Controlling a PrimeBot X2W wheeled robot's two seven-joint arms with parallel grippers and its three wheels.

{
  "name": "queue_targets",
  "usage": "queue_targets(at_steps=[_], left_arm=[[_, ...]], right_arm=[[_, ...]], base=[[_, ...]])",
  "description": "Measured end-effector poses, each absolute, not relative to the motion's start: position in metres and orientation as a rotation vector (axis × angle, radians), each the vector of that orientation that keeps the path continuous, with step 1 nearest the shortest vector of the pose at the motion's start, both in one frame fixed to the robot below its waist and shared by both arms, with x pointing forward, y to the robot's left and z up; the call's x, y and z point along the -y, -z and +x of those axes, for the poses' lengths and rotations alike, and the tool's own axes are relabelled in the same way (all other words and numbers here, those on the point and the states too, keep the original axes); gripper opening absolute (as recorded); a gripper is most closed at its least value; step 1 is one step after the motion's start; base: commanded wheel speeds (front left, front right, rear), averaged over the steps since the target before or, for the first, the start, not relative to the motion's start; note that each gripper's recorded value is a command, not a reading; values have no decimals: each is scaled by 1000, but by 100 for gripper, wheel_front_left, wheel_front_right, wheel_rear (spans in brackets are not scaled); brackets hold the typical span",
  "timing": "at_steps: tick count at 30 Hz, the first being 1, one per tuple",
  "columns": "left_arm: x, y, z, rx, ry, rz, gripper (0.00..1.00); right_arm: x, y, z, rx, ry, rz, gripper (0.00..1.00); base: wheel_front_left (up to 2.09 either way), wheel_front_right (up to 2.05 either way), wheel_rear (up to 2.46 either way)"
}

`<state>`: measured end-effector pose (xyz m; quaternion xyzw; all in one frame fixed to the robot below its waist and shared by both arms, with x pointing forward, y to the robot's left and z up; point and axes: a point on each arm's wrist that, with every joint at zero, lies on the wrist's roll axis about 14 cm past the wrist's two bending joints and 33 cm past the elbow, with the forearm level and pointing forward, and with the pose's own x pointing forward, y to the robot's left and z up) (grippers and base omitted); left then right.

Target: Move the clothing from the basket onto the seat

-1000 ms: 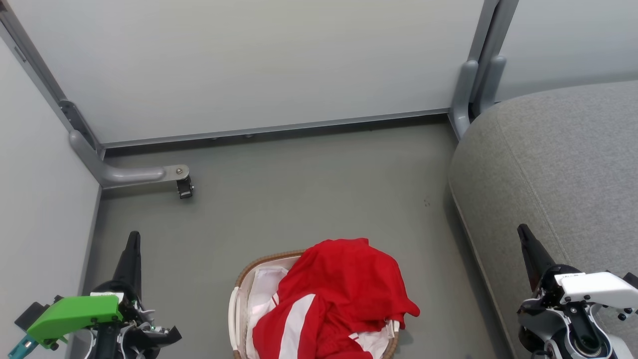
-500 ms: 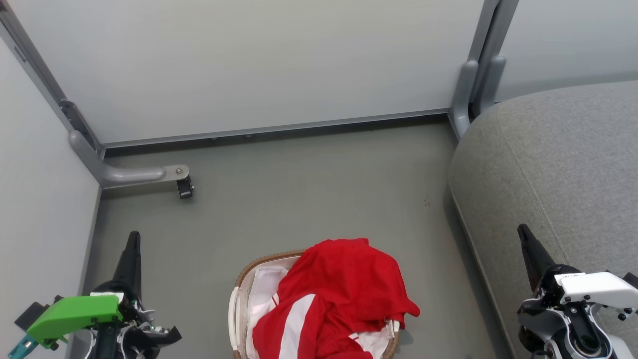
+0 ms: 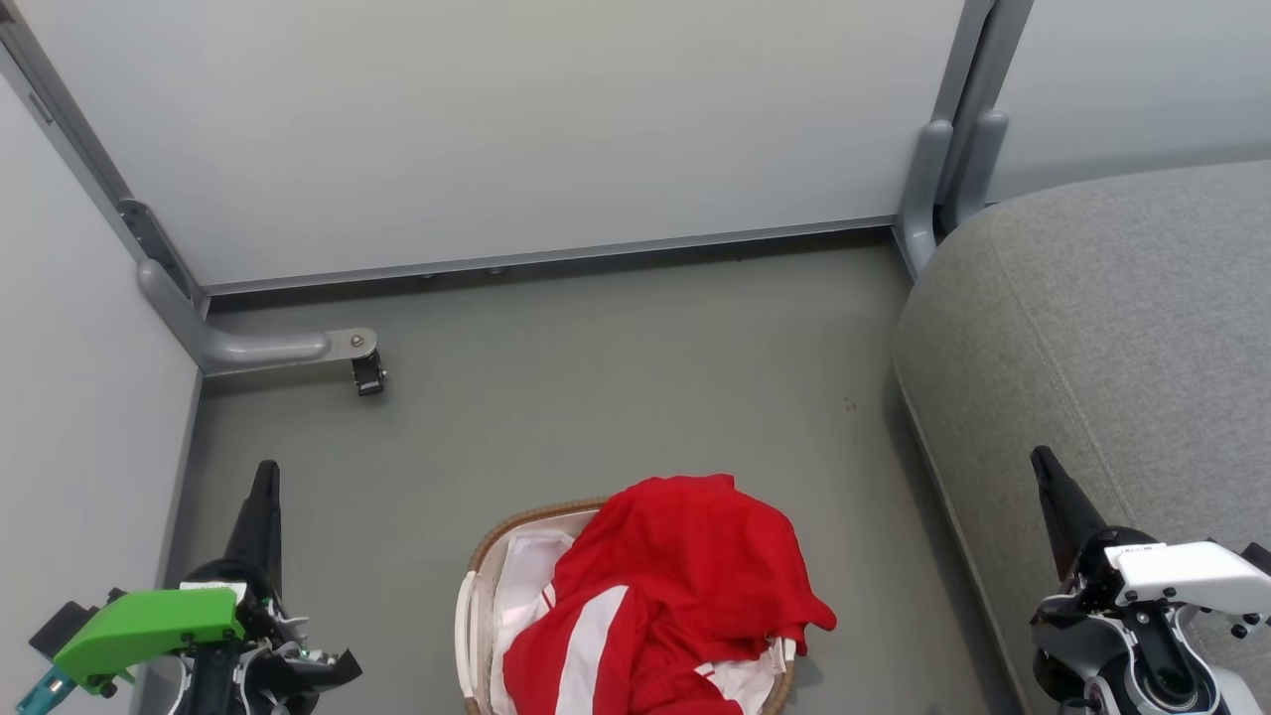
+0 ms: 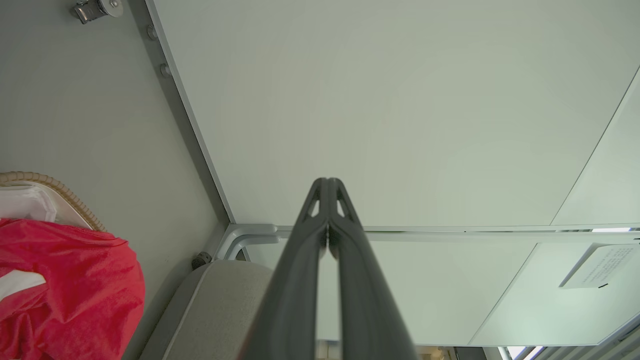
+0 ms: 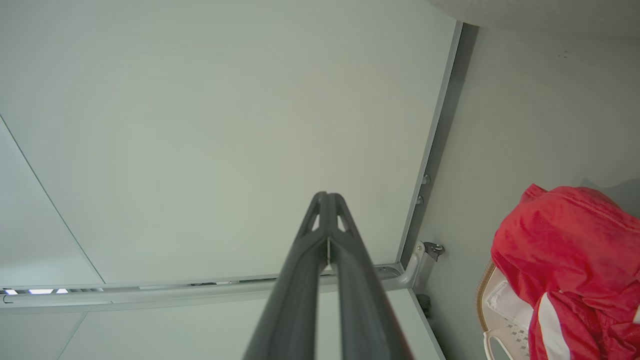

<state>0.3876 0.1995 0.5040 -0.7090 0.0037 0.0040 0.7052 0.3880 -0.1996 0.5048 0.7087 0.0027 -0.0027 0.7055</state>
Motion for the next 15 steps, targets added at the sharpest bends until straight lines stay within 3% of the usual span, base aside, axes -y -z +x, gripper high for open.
queue_targets(at_steps=[12,13,15], left_arm=[[-200,-504,388,-8,-9,-1576,0],[-199,-503,387,-10,-11,-1577,100],[-199,-495,385,-31,-32,-1581,100]], right_arm=[[200,-505,388,-6,6,1575,0],[199,-504,388,-8,9,1576,100],[198,-495,384,-27,28,1582,100]], base=[[0,0,0],[0,0,0],[0,0,0]])
